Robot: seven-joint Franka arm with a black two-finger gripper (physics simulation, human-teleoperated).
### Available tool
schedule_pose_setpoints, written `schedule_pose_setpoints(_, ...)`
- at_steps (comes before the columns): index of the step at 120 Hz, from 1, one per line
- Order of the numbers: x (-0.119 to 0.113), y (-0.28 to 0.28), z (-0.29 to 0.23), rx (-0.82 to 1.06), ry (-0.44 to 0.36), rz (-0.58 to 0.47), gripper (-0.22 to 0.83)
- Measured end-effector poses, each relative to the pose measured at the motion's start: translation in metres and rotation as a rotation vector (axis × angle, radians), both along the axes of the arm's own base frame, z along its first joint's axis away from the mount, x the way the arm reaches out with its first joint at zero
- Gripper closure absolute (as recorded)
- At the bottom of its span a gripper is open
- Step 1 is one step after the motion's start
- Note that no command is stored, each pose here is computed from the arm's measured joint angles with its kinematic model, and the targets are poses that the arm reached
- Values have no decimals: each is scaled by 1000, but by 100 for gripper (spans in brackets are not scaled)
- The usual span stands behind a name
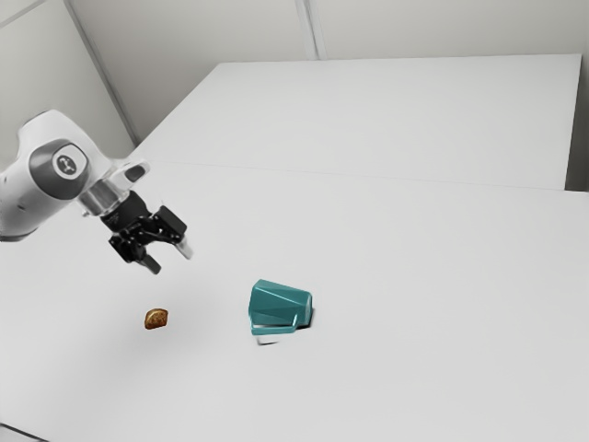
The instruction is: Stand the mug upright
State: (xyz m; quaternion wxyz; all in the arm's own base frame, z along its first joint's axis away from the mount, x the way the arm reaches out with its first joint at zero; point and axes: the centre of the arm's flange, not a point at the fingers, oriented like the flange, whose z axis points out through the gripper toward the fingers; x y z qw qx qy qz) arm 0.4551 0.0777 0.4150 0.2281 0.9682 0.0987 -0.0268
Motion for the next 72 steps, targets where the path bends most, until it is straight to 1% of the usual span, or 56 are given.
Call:
schedule_pose_setpoints(20,-9,-3,-23,-59,16,41,0)
schedule_pose_setpoints(55,-20,-12,-52,-170,19,120,0)
schedule_pose_setpoints(72,-26,-25,-64,-219,17,136,0)
